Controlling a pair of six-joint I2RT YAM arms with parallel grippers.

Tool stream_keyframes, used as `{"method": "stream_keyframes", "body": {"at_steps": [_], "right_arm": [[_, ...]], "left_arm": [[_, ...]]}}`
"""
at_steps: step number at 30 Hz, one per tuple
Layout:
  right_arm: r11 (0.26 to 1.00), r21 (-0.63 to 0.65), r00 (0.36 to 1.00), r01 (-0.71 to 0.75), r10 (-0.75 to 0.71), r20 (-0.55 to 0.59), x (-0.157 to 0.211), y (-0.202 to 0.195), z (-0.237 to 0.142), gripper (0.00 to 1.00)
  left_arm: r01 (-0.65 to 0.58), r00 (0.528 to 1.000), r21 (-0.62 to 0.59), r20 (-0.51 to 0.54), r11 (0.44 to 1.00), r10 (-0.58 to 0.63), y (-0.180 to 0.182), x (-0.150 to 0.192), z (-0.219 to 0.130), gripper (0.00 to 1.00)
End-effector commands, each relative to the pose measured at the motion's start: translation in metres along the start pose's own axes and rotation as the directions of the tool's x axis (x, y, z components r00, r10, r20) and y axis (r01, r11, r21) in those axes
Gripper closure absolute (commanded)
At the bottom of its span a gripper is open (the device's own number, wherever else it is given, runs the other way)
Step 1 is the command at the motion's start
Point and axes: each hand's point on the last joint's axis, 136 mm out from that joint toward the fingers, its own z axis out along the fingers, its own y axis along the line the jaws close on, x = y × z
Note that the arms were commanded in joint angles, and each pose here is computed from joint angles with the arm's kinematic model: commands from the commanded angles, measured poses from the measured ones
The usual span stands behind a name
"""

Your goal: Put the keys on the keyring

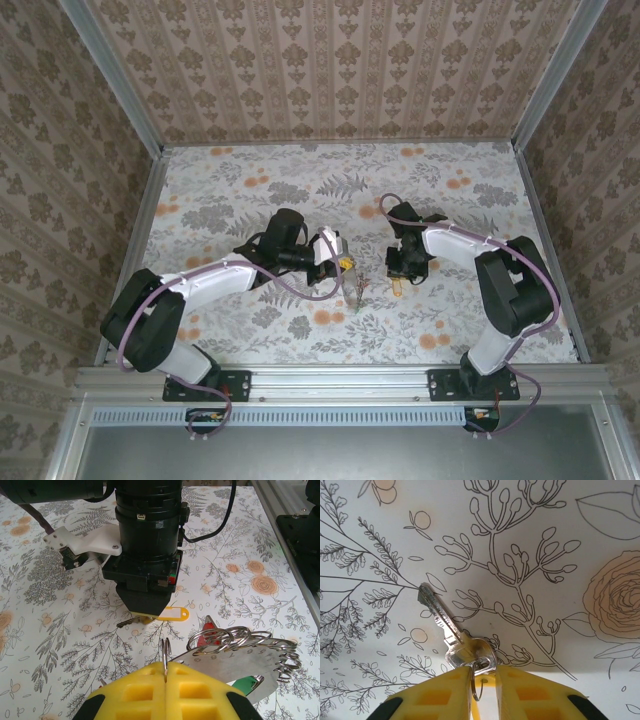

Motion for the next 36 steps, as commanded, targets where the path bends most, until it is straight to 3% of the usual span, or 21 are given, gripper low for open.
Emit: {"method": "stream_keyframes", "body": {"at_steps": [1, 11, 36], "right_arm": [[0.999, 0.027, 1.000, 0.023, -0.023, -0.002, -0.0014, -0.0012, -0.0032, 0.79], [0.999, 0.033, 1.000, 0.031, -0.031, -0.004, -0.0008, -0.0020, -0.0037, 0.86], [0.999, 0.026, 0.999, 0.037, -0.036, -0.026, 0.0013, -0.0001, -0.0011, 0.86]], "left_arm": [[-0.062, 0.997, 0.000, 0.046, 0.998, 0.062, 0.0018, -0.0220, -0.0014, 1.00], [-0.062, 0.997, 0.004, 0.044, 0.998, 0.062, 0.0012, -0.0221, -0.0010, 1.00], [-0.062, 0.997, 0.009, 0.043, 0.998, 0.061, 0.0008, -0.0217, -0.0004, 1.00]]}}
